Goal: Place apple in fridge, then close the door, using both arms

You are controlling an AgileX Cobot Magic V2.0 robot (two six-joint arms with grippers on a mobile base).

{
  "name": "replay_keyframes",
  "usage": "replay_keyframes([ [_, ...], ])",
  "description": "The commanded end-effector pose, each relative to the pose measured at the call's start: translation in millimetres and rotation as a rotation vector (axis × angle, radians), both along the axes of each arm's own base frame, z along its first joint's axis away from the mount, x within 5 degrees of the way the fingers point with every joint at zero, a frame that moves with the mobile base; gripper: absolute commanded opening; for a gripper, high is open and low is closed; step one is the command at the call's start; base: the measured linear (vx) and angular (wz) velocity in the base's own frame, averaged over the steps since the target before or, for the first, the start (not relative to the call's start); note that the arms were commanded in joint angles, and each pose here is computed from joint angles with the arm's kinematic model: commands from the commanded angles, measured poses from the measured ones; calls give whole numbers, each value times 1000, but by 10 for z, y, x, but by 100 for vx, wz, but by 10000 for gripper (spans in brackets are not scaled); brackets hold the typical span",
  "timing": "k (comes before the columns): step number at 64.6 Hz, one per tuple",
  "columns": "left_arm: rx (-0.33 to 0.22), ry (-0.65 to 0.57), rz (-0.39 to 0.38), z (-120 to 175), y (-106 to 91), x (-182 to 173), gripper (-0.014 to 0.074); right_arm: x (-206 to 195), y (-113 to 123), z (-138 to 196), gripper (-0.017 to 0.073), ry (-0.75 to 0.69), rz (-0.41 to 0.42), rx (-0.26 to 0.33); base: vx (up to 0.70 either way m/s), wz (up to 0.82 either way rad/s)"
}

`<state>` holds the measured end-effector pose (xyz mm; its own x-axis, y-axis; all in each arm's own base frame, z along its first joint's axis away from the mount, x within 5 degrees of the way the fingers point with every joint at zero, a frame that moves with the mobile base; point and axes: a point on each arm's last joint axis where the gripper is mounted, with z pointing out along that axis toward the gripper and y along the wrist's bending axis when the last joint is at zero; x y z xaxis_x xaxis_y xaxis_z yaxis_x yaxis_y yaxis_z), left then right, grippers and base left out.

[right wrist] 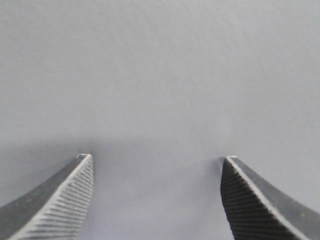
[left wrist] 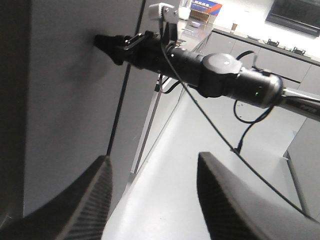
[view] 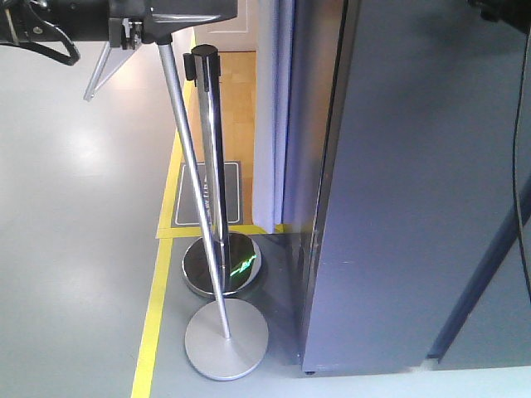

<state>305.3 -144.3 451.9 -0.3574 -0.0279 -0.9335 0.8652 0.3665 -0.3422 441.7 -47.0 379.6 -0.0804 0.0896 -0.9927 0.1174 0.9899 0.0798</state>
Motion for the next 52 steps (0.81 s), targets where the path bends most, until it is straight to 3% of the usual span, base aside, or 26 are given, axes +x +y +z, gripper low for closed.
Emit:
replay_keyframes([
  [1, -64, -60, 24, 252, 33, -129, 382, 23, -47, 160, 518, -40, 9, -25, 0, 0],
  [10, -23, -72, 40, 221, 41, -113, 382, 74, -21, 149, 518, -30, 45, -25, 0, 0],
  [24, -31, -79, 79, 232, 55, -80, 360, -127, 119, 393, 459, -43, 159, -31, 0, -2],
  [34, -36, -84, 134, 239, 151, -21, 290, -524, 342, 783, 305, -61, 360, -48, 0, 0],
  [46, -32, -85, 216, 239, 404, 74, 151, -1122, 620, 1166, 3, -60, 623, -95, 0, 0],
  [52, -25, -81, 237, 234, 550, 98, 64, -1425, 742, 1291, -10, -35, 748, -86, 0, 0],
])
